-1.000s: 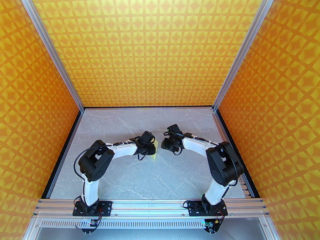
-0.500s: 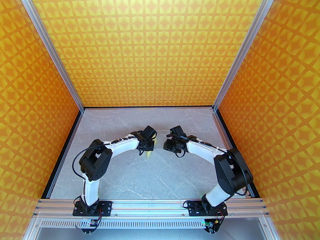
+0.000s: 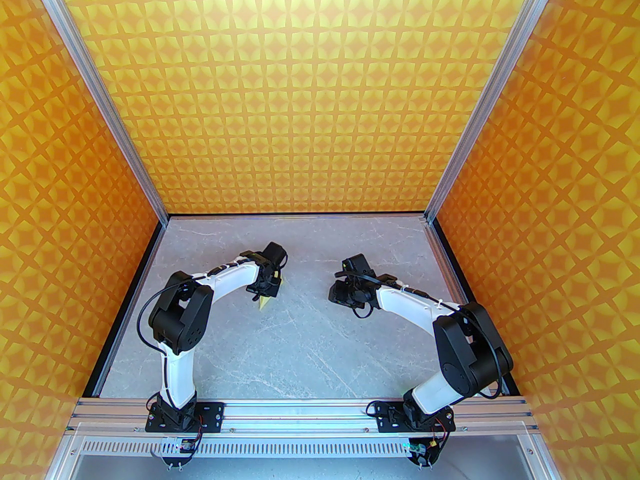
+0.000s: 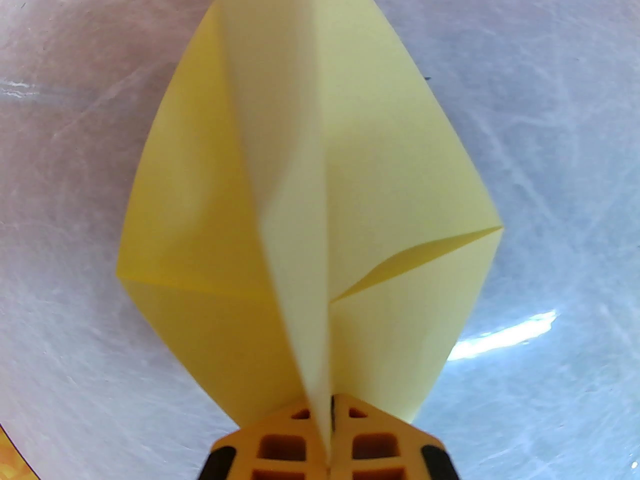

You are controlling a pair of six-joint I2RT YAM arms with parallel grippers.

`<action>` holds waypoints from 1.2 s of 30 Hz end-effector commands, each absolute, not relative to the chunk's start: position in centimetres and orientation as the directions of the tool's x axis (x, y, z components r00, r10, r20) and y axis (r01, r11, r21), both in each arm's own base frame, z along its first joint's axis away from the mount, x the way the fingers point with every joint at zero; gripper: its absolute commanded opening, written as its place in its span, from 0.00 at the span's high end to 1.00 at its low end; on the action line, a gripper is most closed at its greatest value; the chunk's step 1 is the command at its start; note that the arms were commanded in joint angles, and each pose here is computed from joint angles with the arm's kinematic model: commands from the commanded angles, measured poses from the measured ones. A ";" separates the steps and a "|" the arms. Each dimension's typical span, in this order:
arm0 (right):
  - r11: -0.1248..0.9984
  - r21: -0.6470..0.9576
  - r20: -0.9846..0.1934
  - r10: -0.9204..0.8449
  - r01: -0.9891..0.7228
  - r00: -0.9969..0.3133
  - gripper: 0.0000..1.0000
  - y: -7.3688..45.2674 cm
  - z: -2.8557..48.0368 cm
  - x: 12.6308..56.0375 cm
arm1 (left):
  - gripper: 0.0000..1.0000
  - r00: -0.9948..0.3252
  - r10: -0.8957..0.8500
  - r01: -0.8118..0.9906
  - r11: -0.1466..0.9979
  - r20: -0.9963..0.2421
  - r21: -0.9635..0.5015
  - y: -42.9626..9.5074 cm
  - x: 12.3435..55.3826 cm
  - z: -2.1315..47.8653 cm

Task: Fold a paper plane with a square sheet of paper (fold left side to right side)

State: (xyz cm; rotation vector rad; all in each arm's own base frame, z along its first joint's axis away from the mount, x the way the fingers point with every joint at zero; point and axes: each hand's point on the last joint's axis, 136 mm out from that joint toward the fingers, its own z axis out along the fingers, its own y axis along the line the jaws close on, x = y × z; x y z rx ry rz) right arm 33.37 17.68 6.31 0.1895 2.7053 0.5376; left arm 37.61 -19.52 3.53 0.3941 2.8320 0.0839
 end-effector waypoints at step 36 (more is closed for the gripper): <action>0.923 0.382 -0.356 0.193 0.046 -0.914 0.68 17.8 6.4 34.3 | 0.51 -0.966 0.208 0.203 0.978 -0.154 0.043 -18.3 34.0 -1.5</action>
